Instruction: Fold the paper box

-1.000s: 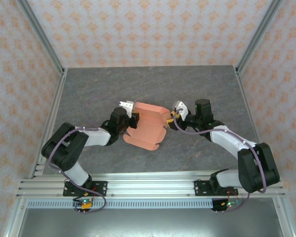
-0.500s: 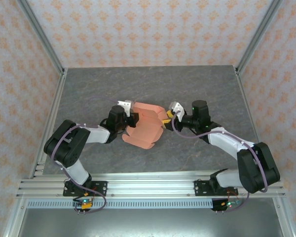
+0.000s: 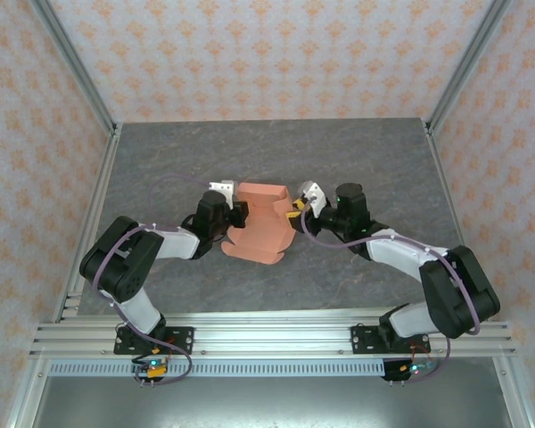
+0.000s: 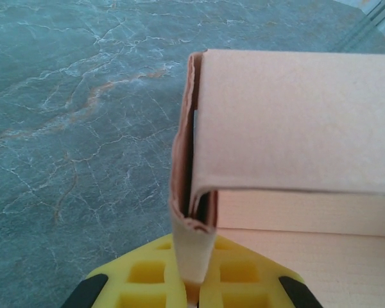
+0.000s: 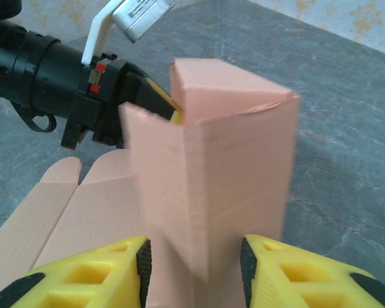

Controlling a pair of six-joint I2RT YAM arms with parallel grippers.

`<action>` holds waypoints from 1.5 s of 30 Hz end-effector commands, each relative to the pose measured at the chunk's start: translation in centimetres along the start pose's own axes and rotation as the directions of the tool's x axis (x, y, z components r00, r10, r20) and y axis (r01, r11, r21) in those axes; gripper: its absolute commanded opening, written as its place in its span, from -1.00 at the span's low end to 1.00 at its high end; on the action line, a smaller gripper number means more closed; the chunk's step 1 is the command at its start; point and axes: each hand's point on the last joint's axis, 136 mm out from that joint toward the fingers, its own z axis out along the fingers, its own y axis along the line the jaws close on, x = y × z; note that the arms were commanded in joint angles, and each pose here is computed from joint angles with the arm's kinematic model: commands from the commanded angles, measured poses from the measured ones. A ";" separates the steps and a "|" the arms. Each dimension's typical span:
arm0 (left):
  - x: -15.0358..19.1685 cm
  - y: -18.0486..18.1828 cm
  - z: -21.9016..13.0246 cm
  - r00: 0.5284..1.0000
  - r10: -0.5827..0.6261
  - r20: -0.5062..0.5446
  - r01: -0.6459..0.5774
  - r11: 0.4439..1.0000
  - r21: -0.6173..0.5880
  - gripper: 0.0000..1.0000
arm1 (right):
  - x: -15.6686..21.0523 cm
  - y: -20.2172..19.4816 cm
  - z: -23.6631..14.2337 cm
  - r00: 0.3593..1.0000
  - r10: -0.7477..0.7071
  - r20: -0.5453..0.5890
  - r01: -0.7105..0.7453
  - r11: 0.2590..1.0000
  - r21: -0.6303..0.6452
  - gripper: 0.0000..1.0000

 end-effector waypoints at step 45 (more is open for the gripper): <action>0.8 -0.8 -4.2 0.988 -0.072 0.138 0.115 0.936 -0.332 -1.00 | -3.1 -10.6 3.6 0.924 0.064 0.378 -0.344 0.572 0.745 -0.15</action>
